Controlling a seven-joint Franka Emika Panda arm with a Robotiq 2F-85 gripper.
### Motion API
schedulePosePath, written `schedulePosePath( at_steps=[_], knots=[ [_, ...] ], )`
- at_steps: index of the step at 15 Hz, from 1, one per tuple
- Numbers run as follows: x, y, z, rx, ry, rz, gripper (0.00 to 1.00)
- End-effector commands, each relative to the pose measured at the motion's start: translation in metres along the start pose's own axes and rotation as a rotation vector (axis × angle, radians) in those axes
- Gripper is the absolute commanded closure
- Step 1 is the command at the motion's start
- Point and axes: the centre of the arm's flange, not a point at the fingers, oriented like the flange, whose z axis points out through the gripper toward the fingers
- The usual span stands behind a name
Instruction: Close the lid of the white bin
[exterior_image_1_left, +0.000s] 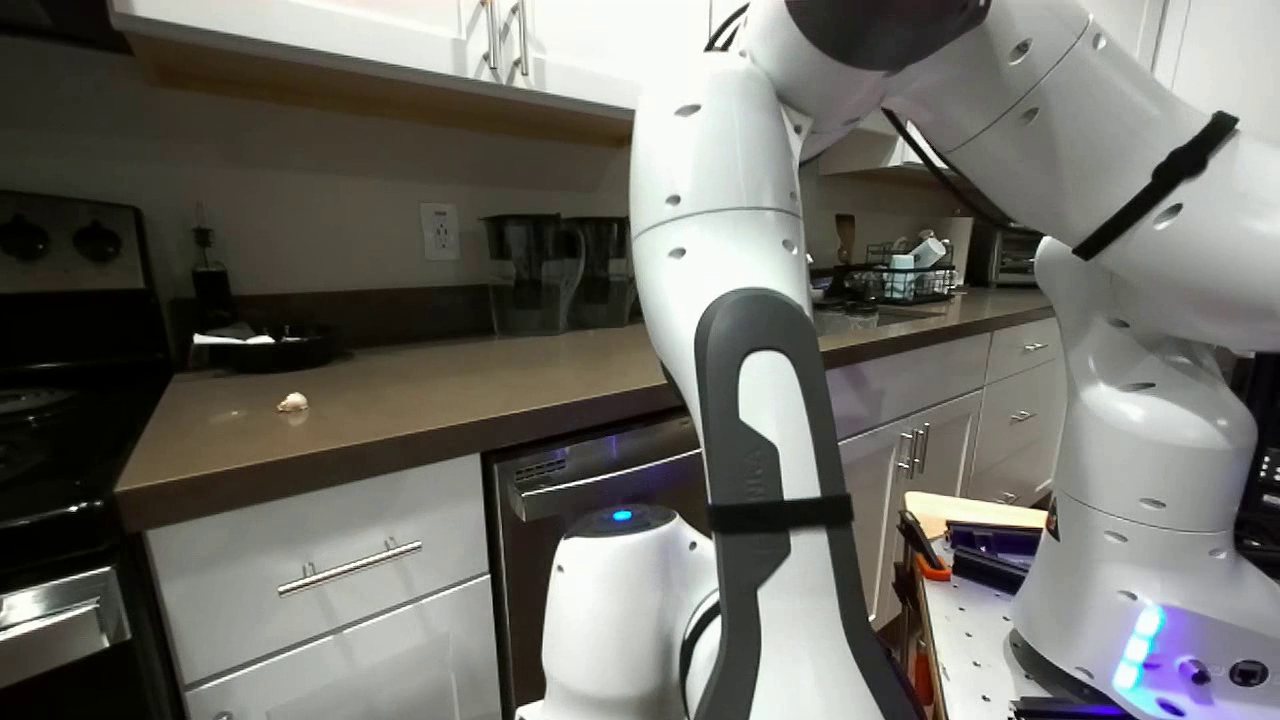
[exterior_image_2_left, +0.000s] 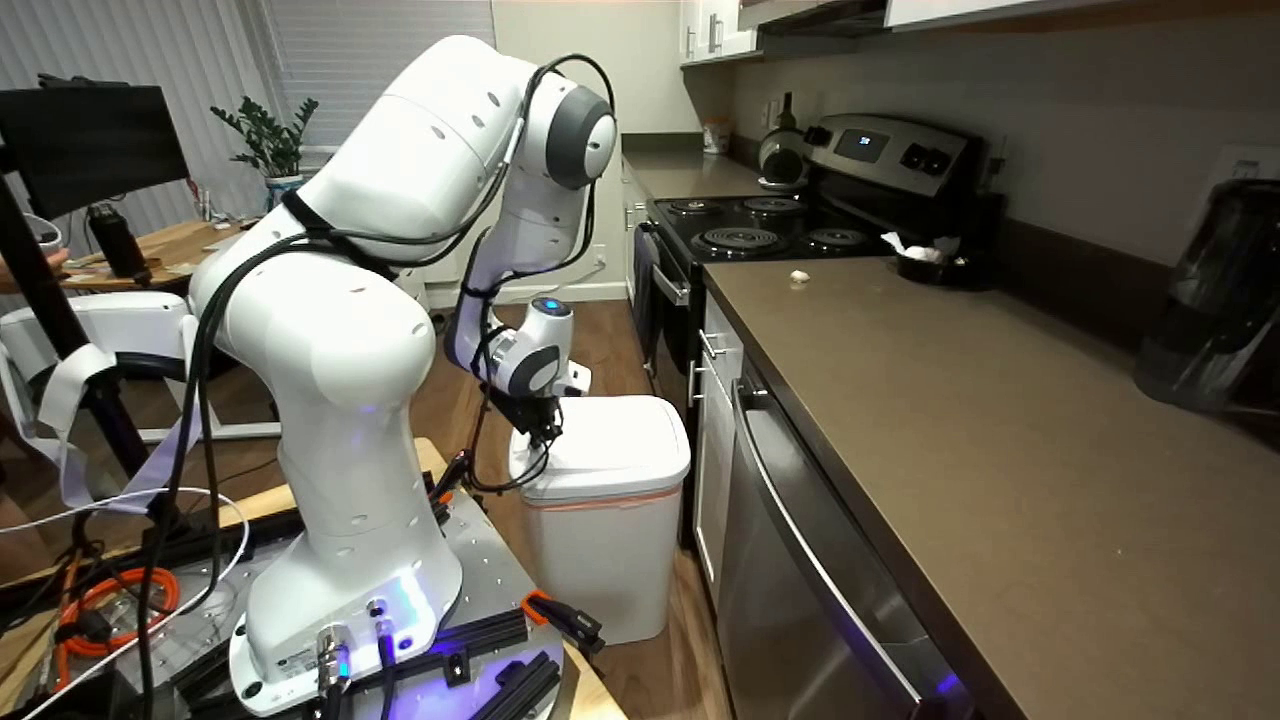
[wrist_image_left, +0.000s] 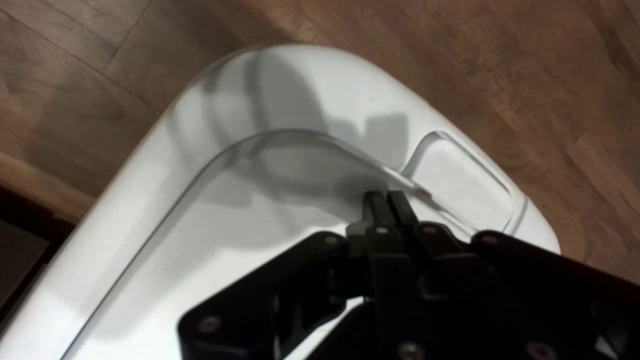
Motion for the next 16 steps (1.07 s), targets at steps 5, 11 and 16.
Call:
schedulePosePath(
  at_steps=[5, 11, 16],
  knots=[
    [0.006, -0.007, 0.034, 0.044, 0.005, -0.027, 0.94],
    [0.025, -0.014, 0.016, 0.040, -0.064, -0.090, 0.94],
    [0.055, -0.028, -0.020, 0.066, -0.184, -0.116, 0.94]
  ],
)
